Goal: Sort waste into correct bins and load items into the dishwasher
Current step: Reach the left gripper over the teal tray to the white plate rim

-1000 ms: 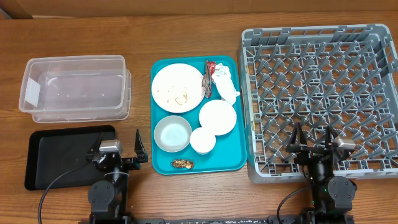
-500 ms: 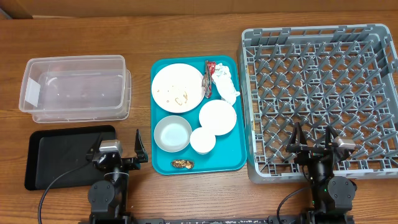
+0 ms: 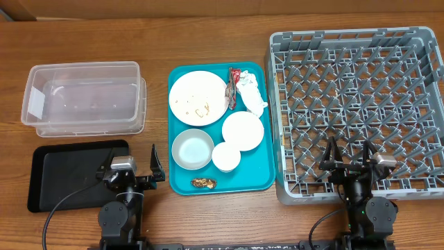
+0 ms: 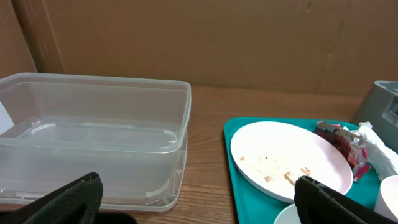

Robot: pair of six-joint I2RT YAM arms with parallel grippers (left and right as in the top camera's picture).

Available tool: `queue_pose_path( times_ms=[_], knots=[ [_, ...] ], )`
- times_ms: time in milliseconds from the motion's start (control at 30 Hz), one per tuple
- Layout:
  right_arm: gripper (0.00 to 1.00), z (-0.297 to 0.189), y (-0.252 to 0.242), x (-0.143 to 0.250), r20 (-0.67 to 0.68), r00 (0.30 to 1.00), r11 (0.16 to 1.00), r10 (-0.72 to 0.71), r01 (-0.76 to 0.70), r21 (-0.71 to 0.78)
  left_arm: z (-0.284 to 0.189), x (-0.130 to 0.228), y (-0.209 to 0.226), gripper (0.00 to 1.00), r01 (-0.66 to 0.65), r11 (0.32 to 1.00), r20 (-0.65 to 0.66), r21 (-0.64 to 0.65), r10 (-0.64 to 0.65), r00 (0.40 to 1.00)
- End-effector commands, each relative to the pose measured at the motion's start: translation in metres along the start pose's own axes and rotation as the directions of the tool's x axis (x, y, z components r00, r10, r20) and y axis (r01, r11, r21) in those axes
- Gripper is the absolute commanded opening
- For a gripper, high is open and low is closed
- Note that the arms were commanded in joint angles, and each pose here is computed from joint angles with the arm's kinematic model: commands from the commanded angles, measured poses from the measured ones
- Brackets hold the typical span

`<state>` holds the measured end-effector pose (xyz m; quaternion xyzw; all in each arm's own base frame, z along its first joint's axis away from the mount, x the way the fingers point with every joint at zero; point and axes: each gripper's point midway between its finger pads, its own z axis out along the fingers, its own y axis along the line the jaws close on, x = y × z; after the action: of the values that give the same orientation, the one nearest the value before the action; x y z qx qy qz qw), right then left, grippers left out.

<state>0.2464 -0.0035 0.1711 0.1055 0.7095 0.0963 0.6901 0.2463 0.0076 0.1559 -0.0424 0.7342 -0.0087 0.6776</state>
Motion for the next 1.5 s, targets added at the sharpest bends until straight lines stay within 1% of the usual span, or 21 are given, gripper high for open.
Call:
queue_pose_path(
  times_ms=[0,100,167,233,300,400,500,600,667,767,867,1000,1067,1133,1233,1267,1300,1333,1367,1400,1467],
  knots=[
    [1.0,0.0,0.0,0.002,0.004,1.0,1.0,-0.004,0.004,-0.003,0.0,-0.002,0.0,1.0,-0.015,1.0,0.012,-0.005,0.016,1.0],
    [1.0,0.0,0.0,0.002,0.004,1.0,1.0,-0.004,0.004,-0.003,-0.001,-0.015,-0.005,1.0,0.008,1.0,0.064,0.026,-0.01,0.998],
    [1.0,0.0,0.0,0.002,0.004,1.0,1.0,-0.004,0.004,-0.003,-0.004,-0.029,-0.027,1.0,0.088,0.983,0.106,0.162,-0.106,0.989],
    [1.0,0.0,0.0,0.002,0.004,1.0,1.0,-0.004,0.004,-0.003,-0.016,-0.046,-0.06,1.0,0.194,0.906,0.1,0.375,-0.248,0.964],
    [1.0,0.0,0.0,0.002,0.004,1.0,1.0,-0.004,0.004,-0.003,-0.034,-0.064,-0.089,1.0,0.255,0.79,0.064,0.558,-0.347,0.936],
    [1.0,0.0,0.0,0.002,0.004,1.0,1.0,-0.004,0.004,-0.003,-0.053,-0.085,-0.105,1.0,0.184,0.721,0.119,0.667,-0.347,0.93],
    [1.0,0.0,0.0,0.002,0.004,1.0,1.0,-0.004,0.004,-0.003,-0.061,-0.102,-0.106,1.0,0.155,0.71,0.177,0.687,-0.371,0.912],
    [1.0,0.0,0.0,0.002,0.004,1.0,1.0,-0.004,0.004,-0.003,-0.062,-0.111,-0.103,1.0,0.18,0.715,0.169,0.675,-0.388,0.906],
    [1.0,0.0,0.0,0.002,0.004,1.0,1.0,-0.004,0.004,-0.003,-0.054,-0.118,-0.097,1.0,0.218,0.752,0.131,0.622,-0.375,0.918],
    [1.0,0.0,0.0,0.002,0.004,1.0,1.0,-0.004,0.004,-0.003,-0.049,-0.134,-0.098,1.0,0.151,0.801,0.121,0.579,-0.267,0.956],
    [1.0,0.0,0.0,0.002,0.004,1.0,1.0,-0.004,0.004,-0.003,-0.033,-0.155,-0.1,1.0,0.113,0.836,0.042,0.537,-0.16,0.986],
    [1.0,0.0,0.0,0.002,0.004,1.0,1.0,-0.004,0.004,-0.003,-0.001,-0.171,-0.106,1.0,0.158,0.849,-0.198,0.503,-0.065,0.978],
    [1.0,0.0,0.0,0.002,0.004,1.0,1.0,-0.004,0.004,-0.003,0.007,-0.178,-0.119,1.0,0.207,0.812,-0.319,0.545,-0.027,0.947],
    [1.0,0.0,0.0,0.002,0.004,1.0,1.0,-0.004,0.004,-0.003,0.009,-0.188,-0.137,1.0,0.292,0.739,-0.415,0.607,-0.018,0.909],
    [1.0,0.0,0.0,0.002,0.004,1.0,1.0,-0.004,0.004,-0.003,0.013,-0.204,-0.161,1.0,0.368,0.61,-0.467,0.702,0.003,0.884],
    [1.0,0.0,0.0,0.002,0.004,1.0,1.0,-0.004,0.004,-0.003,0.018,-0.206,-0.164,1.0,0.383,0.594,-0.48,0.707,0.006,0.877],
    [1.0,0.0,0.0,0.002,0.004,1.0,1.0,-0.004,0.004,-0.003,0.032,-0.204,-0.164,1.0,0.402,0.623,-0.521,0.671,0.01,0.853],
    [1.0,0.0,0.0,0.002,0.004,1.0,1.0,-0.004,0.004,-0.003,0.052,-0.192,-0.158,1.0,0.389,0.726,-0.583,0.567,0.021,0.812],
    [1.0,0.0,0.0,0.002,0.004,1.0,1.0,-0.004,0.004,-0.003,0.061,-0.184,-0.153,1.0,0.361,0.784,-0.613,0.505,0.031,0.79],
    [1.0,0.0,0.0,0.002,0.004,1.0,1.0,-0.004,0.004,-0.003,0.069,-0.173,-0.146,1.0,0.298,0.855,-0.65,0.425,0.059,0.758],
    [1.0,0.0,0.0,0.002,0.004,1.0,1.0,-0.004,0.004,-0.003,0.078,-0.16,-0.138,1.0,0.171,0.931,-0.699,0.323,0.113,0.706]
  ],
)
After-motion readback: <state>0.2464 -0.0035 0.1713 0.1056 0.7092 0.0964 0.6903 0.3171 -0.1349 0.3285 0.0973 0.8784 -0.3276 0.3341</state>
